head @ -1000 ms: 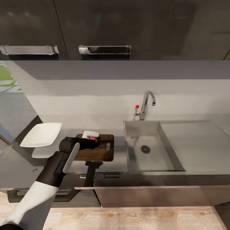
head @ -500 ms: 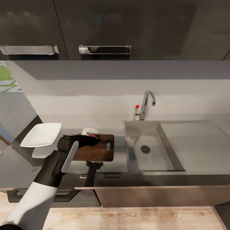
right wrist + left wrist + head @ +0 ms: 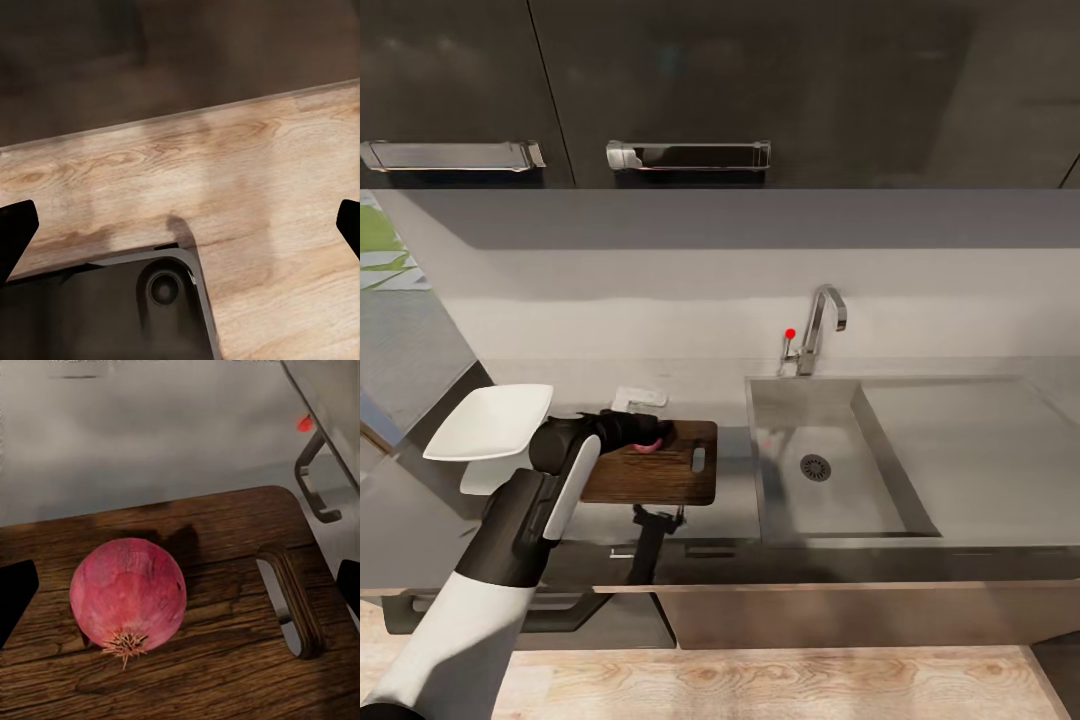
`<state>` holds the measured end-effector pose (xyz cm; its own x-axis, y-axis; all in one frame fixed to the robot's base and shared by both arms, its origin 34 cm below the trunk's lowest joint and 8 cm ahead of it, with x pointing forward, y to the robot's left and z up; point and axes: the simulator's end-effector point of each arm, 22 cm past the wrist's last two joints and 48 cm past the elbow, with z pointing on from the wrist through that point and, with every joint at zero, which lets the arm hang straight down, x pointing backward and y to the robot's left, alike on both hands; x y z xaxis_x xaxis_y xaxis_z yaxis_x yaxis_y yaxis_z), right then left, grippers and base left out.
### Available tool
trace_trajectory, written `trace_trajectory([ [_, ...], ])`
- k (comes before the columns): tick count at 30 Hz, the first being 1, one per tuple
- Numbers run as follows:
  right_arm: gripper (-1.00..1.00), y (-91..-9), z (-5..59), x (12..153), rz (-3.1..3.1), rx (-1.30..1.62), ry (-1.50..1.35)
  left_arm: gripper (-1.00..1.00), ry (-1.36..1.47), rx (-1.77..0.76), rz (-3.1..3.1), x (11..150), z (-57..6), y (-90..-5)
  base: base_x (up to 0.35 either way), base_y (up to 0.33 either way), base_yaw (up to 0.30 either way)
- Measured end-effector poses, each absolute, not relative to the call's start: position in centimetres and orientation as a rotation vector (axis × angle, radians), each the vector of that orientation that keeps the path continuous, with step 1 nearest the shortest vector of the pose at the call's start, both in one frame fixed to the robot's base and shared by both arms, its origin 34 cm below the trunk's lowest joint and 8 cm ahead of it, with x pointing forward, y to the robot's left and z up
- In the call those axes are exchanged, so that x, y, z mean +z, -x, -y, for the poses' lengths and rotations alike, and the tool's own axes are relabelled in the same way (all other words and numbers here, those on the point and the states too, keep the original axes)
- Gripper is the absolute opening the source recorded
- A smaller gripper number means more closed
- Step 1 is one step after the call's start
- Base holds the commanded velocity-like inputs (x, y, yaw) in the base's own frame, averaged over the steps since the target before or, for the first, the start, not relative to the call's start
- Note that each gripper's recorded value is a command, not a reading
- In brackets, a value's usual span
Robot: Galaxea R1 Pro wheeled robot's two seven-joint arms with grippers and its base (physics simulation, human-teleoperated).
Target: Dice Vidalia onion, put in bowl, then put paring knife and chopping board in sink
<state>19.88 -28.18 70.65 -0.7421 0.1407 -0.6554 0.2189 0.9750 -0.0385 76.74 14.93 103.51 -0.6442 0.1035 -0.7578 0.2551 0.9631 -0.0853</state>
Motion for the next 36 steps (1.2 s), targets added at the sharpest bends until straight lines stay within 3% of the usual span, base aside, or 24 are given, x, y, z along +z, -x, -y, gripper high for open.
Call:
trace_trajectory([
  [36, 1.00, -19.9, 28.2, 70.6, -2.418, -0.147, -0.250, 1.00, -0.251, -0.229, -2.303, 102.2, -15.0, -76.6, -0.307, 0.000, 0.000],
])
